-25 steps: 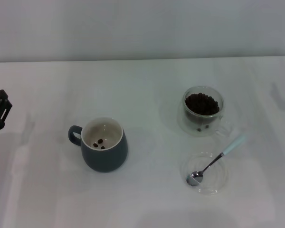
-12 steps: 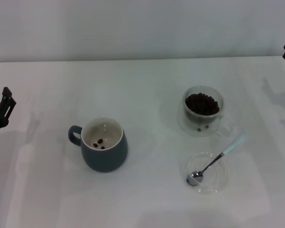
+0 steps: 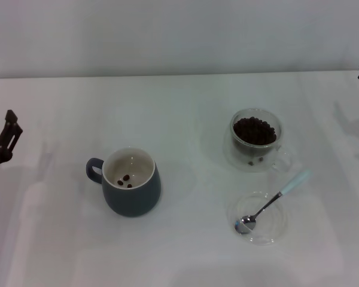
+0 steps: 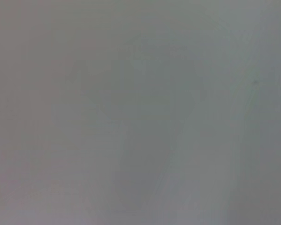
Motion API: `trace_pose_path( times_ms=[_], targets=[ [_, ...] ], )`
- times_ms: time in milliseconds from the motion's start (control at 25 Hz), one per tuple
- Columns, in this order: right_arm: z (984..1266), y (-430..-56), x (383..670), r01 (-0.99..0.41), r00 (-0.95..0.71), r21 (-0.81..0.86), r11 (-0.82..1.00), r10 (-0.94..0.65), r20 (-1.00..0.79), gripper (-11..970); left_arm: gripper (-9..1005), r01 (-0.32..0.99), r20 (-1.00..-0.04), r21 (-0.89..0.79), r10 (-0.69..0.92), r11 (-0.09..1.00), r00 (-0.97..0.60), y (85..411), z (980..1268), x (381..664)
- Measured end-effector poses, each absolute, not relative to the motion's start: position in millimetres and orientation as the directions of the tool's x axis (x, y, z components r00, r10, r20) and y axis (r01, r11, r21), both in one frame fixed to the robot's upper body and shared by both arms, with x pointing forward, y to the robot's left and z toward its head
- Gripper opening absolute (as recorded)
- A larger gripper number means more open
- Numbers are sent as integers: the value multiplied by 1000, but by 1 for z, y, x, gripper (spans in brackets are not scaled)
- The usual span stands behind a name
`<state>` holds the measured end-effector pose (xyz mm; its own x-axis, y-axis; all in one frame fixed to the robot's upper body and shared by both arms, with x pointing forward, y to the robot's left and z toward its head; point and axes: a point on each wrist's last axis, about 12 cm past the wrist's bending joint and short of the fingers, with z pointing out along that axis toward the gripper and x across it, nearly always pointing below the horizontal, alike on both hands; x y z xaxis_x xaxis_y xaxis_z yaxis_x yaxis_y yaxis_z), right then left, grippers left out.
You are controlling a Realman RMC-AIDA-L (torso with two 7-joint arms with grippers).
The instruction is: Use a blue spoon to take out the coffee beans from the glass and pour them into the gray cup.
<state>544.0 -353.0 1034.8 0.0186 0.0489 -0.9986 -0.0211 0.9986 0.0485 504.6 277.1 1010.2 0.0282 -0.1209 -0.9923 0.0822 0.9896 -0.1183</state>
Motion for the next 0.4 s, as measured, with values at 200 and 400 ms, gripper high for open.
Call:
trace_pose_path(
  times_ms=[200, 400],
  targets=[
    [1031, -352, 539, -21, 6, 55, 998, 55, -998, 875, 883, 94, -992, -115, -118, 989, 34, 276, 1011, 504],
    [1027, -354, 534, -16, -7, 56, 998, 56, -998, 875, 883, 98, -992, -118, -122, 988, 36, 274, 1011, 505]
  ],
)
